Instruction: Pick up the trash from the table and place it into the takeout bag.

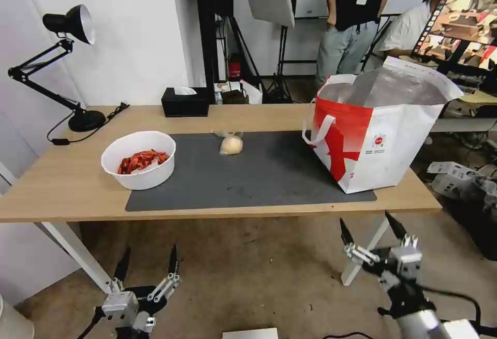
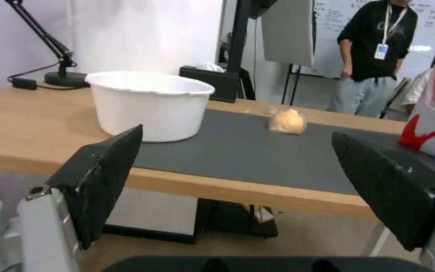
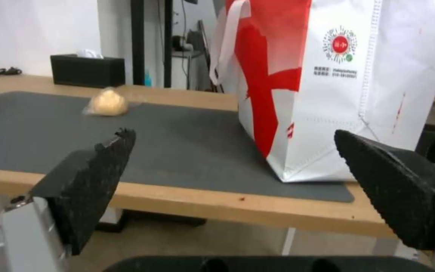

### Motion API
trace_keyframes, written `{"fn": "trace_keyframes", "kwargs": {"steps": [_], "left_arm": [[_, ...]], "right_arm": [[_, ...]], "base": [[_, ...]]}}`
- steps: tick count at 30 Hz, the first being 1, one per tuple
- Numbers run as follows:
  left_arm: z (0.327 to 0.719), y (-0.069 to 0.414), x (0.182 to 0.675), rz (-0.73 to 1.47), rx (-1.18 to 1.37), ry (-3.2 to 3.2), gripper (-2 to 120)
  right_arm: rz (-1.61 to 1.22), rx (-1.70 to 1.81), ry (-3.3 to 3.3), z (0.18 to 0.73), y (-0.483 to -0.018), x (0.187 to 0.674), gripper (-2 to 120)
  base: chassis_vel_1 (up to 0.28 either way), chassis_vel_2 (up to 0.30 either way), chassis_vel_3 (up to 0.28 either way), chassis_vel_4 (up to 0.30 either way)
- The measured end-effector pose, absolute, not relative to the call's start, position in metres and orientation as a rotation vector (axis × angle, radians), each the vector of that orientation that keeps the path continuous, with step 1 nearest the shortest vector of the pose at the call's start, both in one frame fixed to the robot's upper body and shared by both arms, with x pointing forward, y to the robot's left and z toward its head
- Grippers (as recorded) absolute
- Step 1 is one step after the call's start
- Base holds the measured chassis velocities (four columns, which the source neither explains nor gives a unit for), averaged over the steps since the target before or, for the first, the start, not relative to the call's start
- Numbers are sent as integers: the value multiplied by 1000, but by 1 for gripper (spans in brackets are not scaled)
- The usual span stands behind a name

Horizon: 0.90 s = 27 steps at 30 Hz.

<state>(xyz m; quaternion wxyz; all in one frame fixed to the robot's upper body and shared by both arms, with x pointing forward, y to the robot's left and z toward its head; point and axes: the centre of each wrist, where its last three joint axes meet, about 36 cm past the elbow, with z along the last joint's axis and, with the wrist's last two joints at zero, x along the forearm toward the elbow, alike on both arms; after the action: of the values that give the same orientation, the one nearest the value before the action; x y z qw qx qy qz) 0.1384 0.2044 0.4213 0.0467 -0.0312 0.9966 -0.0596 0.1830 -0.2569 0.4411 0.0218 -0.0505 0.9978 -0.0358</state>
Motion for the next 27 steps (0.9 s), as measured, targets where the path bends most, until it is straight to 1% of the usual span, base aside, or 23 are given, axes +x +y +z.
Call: {"fn": "trace_keyframes", "kwargs": {"steps": [14, 18, 21, 23, 25, 26, 27], "left_arm": [[433, 206, 138, -157, -116, 3090, 100], [434, 207, 139, -146, -114, 3103, 100], [434, 209, 138, -135, -127, 3108, 100], [434, 209, 138, -133, -131, 3108, 100], [435, 211, 137, -126, -144, 3112, 100], [435, 211, 137, -126, -144, 3112, 100], [435, 211, 136, -123, -153, 3115, 100]], "right_arm": [[-71, -126, 3104, 438, -245, 187, 100], [-60, -133, 3108, 441, -246, 202, 100], [-15, -155, 3151, 452, -246, 238, 100], [-3, -168, 3167, 454, -245, 247, 100], [8, -226, 3187, 457, -239, 284, 100], [8, -226, 3187, 457, -239, 284, 100], [28, -276, 3182, 459, -233, 311, 100]], "base": [[0, 0, 0, 0], [0, 0, 0, 0], [0, 0, 0, 0], [0, 0, 0, 0], [0, 0, 0, 0], [0, 0, 0, 0], [0, 0, 0, 0]]}}
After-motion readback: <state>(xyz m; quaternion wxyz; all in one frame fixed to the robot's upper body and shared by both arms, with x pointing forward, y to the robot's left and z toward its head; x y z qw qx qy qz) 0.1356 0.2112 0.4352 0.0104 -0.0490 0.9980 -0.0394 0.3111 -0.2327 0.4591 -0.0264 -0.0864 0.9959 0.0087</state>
